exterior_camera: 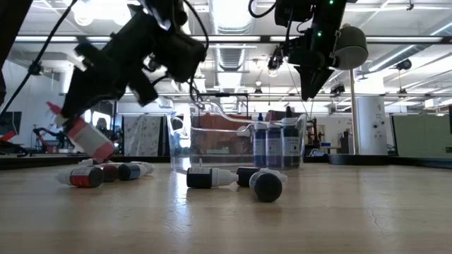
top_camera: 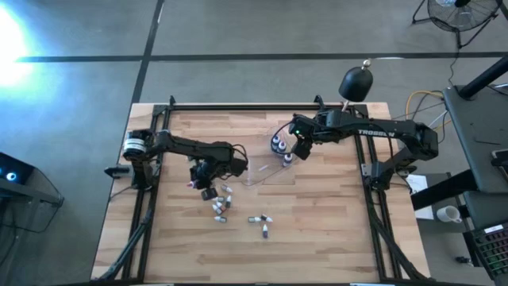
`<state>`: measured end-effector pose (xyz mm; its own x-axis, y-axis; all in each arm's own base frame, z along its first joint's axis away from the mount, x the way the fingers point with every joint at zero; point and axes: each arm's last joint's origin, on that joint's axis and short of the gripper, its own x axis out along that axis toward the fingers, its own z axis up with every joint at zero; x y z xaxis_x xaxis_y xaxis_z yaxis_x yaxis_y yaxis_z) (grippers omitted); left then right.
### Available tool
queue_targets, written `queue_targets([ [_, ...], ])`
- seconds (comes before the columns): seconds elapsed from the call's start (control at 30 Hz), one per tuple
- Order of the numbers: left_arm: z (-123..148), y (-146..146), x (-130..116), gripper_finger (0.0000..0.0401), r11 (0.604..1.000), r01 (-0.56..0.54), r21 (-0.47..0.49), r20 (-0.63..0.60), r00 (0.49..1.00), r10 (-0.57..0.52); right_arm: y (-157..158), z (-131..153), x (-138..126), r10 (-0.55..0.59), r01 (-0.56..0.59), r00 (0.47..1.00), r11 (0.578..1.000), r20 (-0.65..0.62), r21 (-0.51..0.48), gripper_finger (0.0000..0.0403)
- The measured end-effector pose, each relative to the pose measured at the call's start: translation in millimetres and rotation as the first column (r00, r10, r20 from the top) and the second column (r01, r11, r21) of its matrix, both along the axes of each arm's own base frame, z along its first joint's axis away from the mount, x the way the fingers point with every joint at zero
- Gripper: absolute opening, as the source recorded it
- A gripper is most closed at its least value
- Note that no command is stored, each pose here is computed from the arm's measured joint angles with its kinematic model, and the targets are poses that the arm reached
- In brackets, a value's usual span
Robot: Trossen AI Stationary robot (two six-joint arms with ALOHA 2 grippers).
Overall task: Pick & Place food coloring
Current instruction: Put the big pink food coloring bottle into the transparent bin
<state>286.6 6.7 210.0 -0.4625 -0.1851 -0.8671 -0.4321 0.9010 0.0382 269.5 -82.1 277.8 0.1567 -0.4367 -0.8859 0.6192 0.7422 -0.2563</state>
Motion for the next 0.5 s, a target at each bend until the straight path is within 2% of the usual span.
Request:
queue_targets([
  [0.27,14.1,4.0,9.4,0.006,0.98,-0.188,-0.07,0.034,0.981,0.191,-4.1,1.9,4.9,0.027,-0.026,0.999,0.999,0.044,-0.025,0.0228],
  [0.4,20.6,-2.9,9.2,0.006,0.971,-0.225,-0.079,0.042,0.973,0.228,-4.2,2.1,5.2,0.037,-0.035,0.998,0.999,0.044,-0.028,0.0228],
  [0.5,32.4,-10.2,7.8,0.006,0.957,-0.256,-0.137,0.061,0.962,0.266,-4.2,1.9,5.3,0.052,-0.051,0.998,0.998,0.036,-0.031,0.0228],
])
